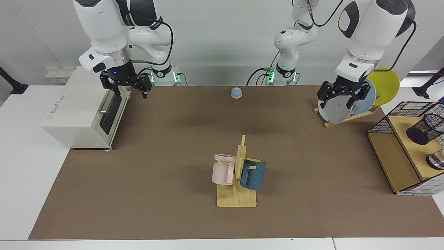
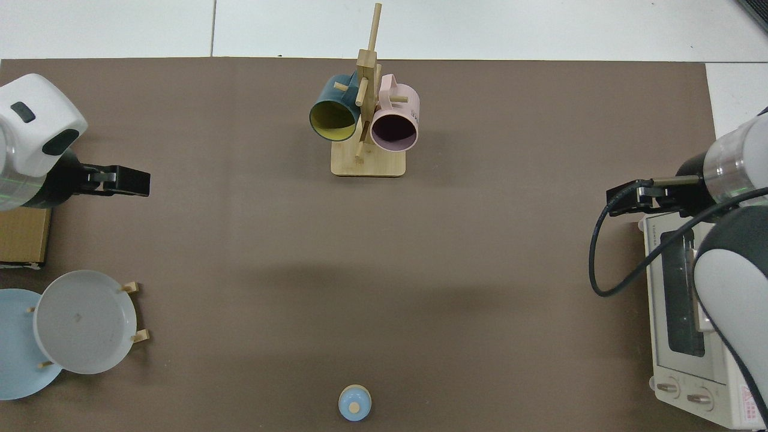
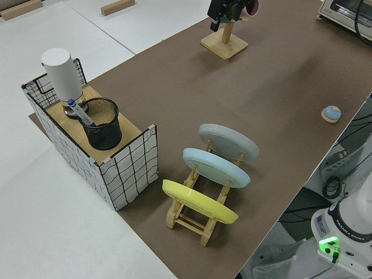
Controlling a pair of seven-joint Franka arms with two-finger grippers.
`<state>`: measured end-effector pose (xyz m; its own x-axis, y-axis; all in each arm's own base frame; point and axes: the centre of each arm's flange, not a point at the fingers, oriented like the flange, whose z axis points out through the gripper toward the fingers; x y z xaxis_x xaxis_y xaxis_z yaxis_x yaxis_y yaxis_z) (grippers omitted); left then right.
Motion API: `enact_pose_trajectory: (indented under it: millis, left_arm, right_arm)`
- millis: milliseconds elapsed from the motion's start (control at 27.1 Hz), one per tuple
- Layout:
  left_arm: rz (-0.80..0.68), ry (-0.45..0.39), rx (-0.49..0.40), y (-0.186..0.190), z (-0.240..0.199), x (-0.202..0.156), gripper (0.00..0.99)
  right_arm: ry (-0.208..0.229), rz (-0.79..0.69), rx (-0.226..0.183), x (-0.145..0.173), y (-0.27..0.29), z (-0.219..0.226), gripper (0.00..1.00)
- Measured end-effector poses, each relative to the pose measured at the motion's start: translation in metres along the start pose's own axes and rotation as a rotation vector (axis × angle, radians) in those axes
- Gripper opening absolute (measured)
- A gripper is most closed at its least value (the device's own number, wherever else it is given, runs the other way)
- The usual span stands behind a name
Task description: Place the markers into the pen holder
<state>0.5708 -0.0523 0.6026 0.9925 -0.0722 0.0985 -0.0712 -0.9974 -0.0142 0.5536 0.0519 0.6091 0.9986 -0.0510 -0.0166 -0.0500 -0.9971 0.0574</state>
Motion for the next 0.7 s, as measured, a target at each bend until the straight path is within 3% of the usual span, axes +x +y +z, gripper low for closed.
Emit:
enact_pose_trajectory:
  millis: [701]
  left_arm:
    - [-0.015,-0.004,-0.003,0.0015,-0.0106,-0.0074,0.991]
  right_arm:
    - [0.000,0.000,0.000,0.0000,0.0000,0.0000,1.00]
